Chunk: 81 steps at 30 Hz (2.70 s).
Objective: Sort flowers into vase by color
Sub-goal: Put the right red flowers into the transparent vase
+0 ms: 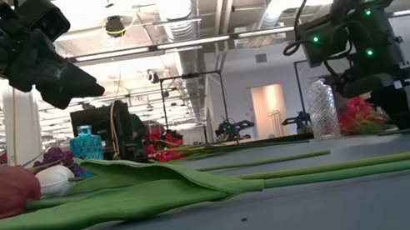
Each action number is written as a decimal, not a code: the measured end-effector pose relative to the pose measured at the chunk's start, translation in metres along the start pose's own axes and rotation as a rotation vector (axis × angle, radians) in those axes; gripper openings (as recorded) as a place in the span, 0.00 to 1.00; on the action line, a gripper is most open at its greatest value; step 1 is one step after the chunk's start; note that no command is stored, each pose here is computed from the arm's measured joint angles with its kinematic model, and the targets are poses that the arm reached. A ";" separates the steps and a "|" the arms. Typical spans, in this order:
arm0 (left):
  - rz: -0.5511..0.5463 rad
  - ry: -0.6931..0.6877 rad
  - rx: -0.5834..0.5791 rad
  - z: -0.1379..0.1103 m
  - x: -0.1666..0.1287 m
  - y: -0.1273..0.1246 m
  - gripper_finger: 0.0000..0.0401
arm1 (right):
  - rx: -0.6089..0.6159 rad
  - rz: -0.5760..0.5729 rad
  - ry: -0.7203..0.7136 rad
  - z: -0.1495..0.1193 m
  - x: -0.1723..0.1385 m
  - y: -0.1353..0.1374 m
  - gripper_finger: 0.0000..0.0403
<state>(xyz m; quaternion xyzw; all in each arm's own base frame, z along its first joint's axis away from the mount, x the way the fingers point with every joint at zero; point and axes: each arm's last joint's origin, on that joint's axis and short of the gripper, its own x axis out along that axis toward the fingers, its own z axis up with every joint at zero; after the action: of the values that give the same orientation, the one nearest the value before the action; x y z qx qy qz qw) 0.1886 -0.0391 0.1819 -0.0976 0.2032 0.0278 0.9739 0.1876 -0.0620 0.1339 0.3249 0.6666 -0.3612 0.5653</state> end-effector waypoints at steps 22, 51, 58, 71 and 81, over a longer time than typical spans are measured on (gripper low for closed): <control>0.002 -0.001 -0.011 0.000 0.000 0.000 0.31 | 0.272 -0.165 -0.488 -0.032 -0.061 -0.049 0.06; 0.011 -0.024 -0.015 0.002 0.000 0.000 0.31 | 0.072 0.231 -1.679 -0.016 -0.144 -0.102 0.05; 0.012 -0.024 -0.008 0.002 0.000 0.000 0.31 | 0.114 0.200 -1.687 -0.007 -0.123 -0.107 0.05; 0.038 -0.032 -0.023 0.002 0.000 0.001 0.31 | 0.112 0.192 -1.656 0.013 -0.096 -0.100 0.05; 0.040 -0.032 -0.023 0.002 0.000 0.001 0.31 | 0.093 0.170 -1.561 0.022 -0.076 -0.095 0.09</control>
<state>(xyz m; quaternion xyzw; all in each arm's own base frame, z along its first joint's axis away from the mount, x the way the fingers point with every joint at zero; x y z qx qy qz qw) 0.1893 -0.0380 0.1838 -0.1043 0.1891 0.0511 0.9751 0.1299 -0.1327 0.2178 0.0503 0.0339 -0.4680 0.8817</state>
